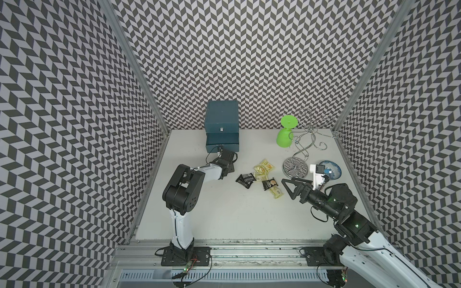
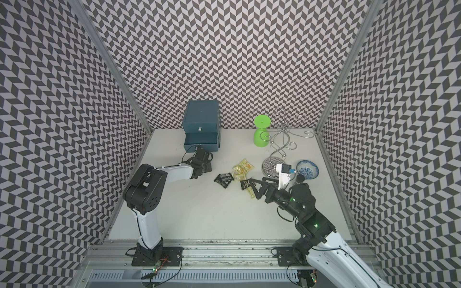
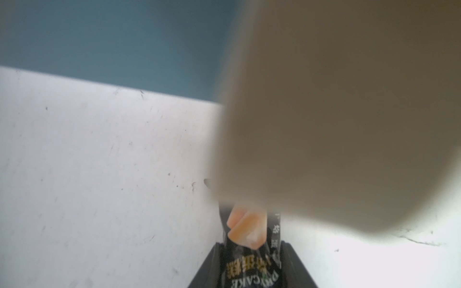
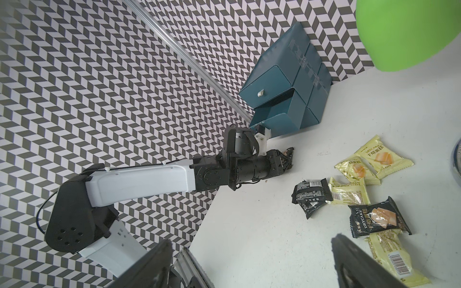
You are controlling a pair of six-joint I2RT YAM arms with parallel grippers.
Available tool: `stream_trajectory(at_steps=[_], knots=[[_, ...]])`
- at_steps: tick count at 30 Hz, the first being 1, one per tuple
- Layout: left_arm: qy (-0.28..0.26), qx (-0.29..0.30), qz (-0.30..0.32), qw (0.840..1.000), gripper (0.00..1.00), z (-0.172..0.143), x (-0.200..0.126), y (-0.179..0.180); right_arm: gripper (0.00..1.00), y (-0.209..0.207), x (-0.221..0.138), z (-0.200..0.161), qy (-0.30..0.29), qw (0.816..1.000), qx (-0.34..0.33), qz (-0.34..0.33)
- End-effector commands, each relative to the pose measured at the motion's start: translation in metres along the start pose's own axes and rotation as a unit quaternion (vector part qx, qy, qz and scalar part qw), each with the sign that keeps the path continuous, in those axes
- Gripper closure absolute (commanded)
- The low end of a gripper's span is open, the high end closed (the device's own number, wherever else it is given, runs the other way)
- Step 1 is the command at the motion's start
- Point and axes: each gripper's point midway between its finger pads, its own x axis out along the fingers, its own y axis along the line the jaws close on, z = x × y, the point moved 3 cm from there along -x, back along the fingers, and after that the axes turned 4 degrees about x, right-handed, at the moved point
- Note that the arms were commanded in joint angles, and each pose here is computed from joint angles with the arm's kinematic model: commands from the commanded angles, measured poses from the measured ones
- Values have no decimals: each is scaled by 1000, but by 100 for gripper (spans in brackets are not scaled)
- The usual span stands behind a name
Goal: Place the cookies into the drawer by color
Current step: Pick up the cookie at the center of the board, then place the cookie in the drawer.
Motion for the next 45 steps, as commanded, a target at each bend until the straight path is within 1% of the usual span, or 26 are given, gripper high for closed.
stream_trajectory(at_steps=[1, 5, 9, 14, 22, 24, 27, 29, 31, 34, 38, 42, 45], knots=[[88, 28, 22, 995, 64, -48, 10, 14, 0, 5, -3, 5, -16, 1000, 0, 11], [92, 36, 35, 995, 68, -50, 4, 20, 0, 4, -4, 5, -20, 1000, 2, 10], [84, 32, 22, 996, 69, -40, -13, 18, 0, 3, -3, 4, -21, 1000, 3, 11], [59, 17, -51, 997, 70, -17, -51, 2, 0, 2, 0, 3, -16, 1000, 3, 10], [23, 11, -120, 992, 69, 11, -111, -6, 0, 0, 2, 2, -17, 1000, 7, 9], [6, 8, -136, 991, 70, 24, -130, -8, 0, 0, 2, 1, -16, 1000, 8, 10], [-42, -5, -164, 986, 70, 55, -163, -10, 0, 0, 3, 1, -15, 1000, 10, 10], [-82, -18, -175, 981, 69, 82, -183, -6, 0, 0, 4, 1, -13, 1000, 13, 12], [-116, -33, -180, 976, 69, 109, -191, 2, 0, 0, 5, 0, -12, 1000, 16, 13], [-135, -58, -197, 969, 69, 144, -184, 15, 0, 0, 4, -1, -11, 1000, 19, 14], [-124, -87, -208, 966, 69, 175, -149, 26, 0, 0, 2, 1, -14, 1000, 19, 11], [-107, -98, -205, 968, 69, 183, -115, 28, 0, 0, -4, 3, -22, 1000, 18, 7], [-90, -105, -208, 968, 70, 181, -93, 25, 0, -1, -6, 4, -27, 999, 18, 3]])
